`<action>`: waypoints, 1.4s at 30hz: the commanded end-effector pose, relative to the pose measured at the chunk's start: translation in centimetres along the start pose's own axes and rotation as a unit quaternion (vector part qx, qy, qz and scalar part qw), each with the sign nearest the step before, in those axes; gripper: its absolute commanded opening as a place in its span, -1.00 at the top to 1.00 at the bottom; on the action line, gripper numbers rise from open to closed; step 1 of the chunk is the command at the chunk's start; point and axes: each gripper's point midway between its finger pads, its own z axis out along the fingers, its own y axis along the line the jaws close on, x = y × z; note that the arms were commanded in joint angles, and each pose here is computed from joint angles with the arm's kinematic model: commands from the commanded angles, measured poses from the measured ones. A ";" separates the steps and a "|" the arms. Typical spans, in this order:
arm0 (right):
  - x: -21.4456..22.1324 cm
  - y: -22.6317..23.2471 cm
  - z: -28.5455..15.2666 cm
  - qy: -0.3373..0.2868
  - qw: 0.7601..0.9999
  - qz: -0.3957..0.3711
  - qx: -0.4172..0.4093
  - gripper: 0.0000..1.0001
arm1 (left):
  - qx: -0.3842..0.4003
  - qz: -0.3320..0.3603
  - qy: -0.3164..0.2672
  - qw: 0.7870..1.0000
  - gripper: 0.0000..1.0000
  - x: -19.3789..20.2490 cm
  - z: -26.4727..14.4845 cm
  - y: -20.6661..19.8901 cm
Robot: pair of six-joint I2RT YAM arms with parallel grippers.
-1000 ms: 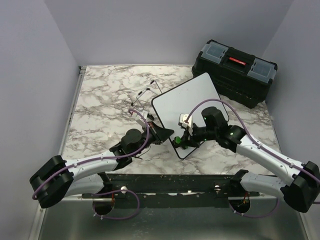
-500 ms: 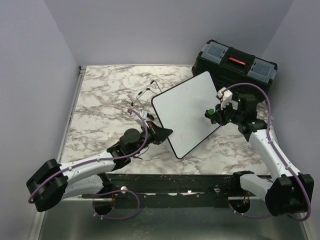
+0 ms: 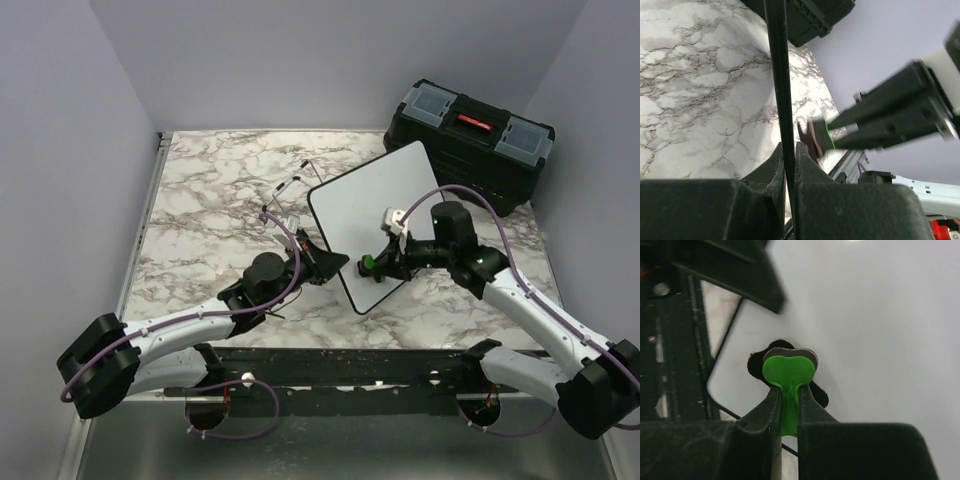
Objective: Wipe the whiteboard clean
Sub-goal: Erase the whiteboard at the center of the board.
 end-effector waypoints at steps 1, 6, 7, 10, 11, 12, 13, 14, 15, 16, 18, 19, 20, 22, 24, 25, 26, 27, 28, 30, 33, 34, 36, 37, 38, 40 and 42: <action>-1.1 5.4 1.2 -0.010 0.995 -0.019 -0.102 0.99 | 0.123 -0.021 -0.084 0.989 1.00 -5.5 0.0 -7.6; 1.3 3.6 3.4 0.038 0.999 -0.014 -0.025 0.99 | 0.130 -0.028 -0.088 0.987 1.00 -5.8 0.0 -8.0; 2.0 2.2 3.5 0.057 0.998 -0.004 0.012 0.99 | 0.129 -0.029 -0.088 0.987 1.00 -5.8 -0.1 -7.9; 3.6 -1.3 2.7 0.085 0.990 0.008 0.112 0.99 | 0.131 -0.029 -0.089 0.987 1.00 -5.8 -0.4 -7.9; 3.6 -2.6 2.0 0.078 0.987 0.014 0.142 0.99 | 0.132 -0.029 -0.088 0.987 1.00 -5.8 -0.5 -8.0; 3.4 -3.9 1.2 0.066 0.983 0.021 0.170 0.99 | 0.133 -0.028 -0.088 0.987 1.00 -5.8 -0.5 -8.0; 3.4 -5.1 0.4 0.058 0.978 0.027 0.198 0.99 | 0.134 -0.028 -0.088 0.987 1.00 -5.8 -0.6 -8.0; 3.2 -6.6 -0.5 0.050 0.972 0.031 0.226 0.99 | 0.136 -0.028 -0.088 0.986 1.00 -5.7 -0.6 -8.1; 3.2 -7.9 -1.3 0.046 0.967 0.034 0.250 0.99 | 0.138 -0.028 -0.087 0.986 1.00 -5.7 -0.7 -8.1; 3.4 -9.3 -2.0 0.044 0.960 0.042 0.272 0.99 | 0.142 -0.028 -0.087 0.986 1.00 -5.7 -0.7 -8.2; 4.1 -11.6 -2.8 0.046 0.950 0.058 0.302 0.99 | 0.149 -0.028 -0.086 0.985 1.00 -5.7 -0.7 -8.5; 4.3 -12.6 -3.0 0.047 0.945 0.065 0.316 0.99 | 0.152 -0.028 -0.086 0.984 1.00 -5.7 -0.8 -8.6; 4.6 -13.4 -2.9 0.047 0.942 0.070 0.325 0.99 | 0.154 -0.028 -0.083 0.984 1.00 -5.6 -0.8 -8.7; 4.3 -15.0 -2.5 0.038 0.937 0.074 0.340 0.99 | 0.162 -0.026 -0.079 0.983 1.00 -5.4 -0.8 -9.0; 3.5 -16.0 -1.7 0.025 0.938 0.085 0.336 0.99 | 0.165 -0.024 -0.078 0.983 1.00 -5.4 -0.8 -9.1; 2.7 -16.0 -1.0 0.013 0.943 0.094 0.320 0.99 | 0.165 -0.025 -0.077 0.983 1.00 -5.3 -0.8 -9.0; 1.6 -15.1 -0.1 -0.002 0.955 0.095 0.281 0.99 | 0.164 -0.025 -0.076 0.983 1.00 -5.2 -0.7 -8.9; 0.6 -14.1 0.6 -0.015 0.965 0.097 0.244 0.99 | 0.164 -0.026 -0.075 0.983 1.00 -5.1 -0.7 -8.8; -0.7 -12.7 1.2 -0.034 0.974 0.102 0.198 0.99 | 0.163 -0.026 -0.075 0.983 1.00 -5.0 -0.7 -8.7; -3.1 -10.0 1.7 -0.064 0.985 0.098 0.128 0.99 | 0.164 -0.024 -0.069 0.984 1.00 -4.7 -0.6 -8.6; -5.9 -7.6 1.8 -0.088 0.990 0.063 0.087 0.99 | 0.168 -0.018 -0.057 0.984 1.00 -4.3 -0.5 -8.7; -6.7 -7.3 1.8 -0.095 0.991 0.054 0.079 0.99 | 0.169 -0.016 -0.054 0.984 1.00 -4.1 -0.3 -8.8; -7.7 -7.6 2.1 -0.099 0.991 0.053 0.077 0.99 | 0.173 -0.013 -0.046 0.984 1.00 -3.9 -0.1 -9.0; -7.8 -8.1 2.6 -0.095 0.990 0.061 0.080 0.99 | 0.177 -0.012 -0.040 0.983 1.00 -3.8 0.0 -9.2; -8.3 -8.8 2.8 -0.094 0.990 0.068 0.086 0.99 | 0.179 -0.011 -0.036 0.983 1.00 -3.6 0.2 -9.3; -8.8 -10.9 3.6 -0.089 0.985 0.097 0.110 0.99 | 0.185 -0.007 -0.028 0.982 1.00 -3.4 0.3 -9.6; -7.8 -12.8 4.4 -0.056 0.979 0.138 0.141 0.99 | 0.189 -0.003 -0.023 0.982 1.00 -3.2 0.1 -9.7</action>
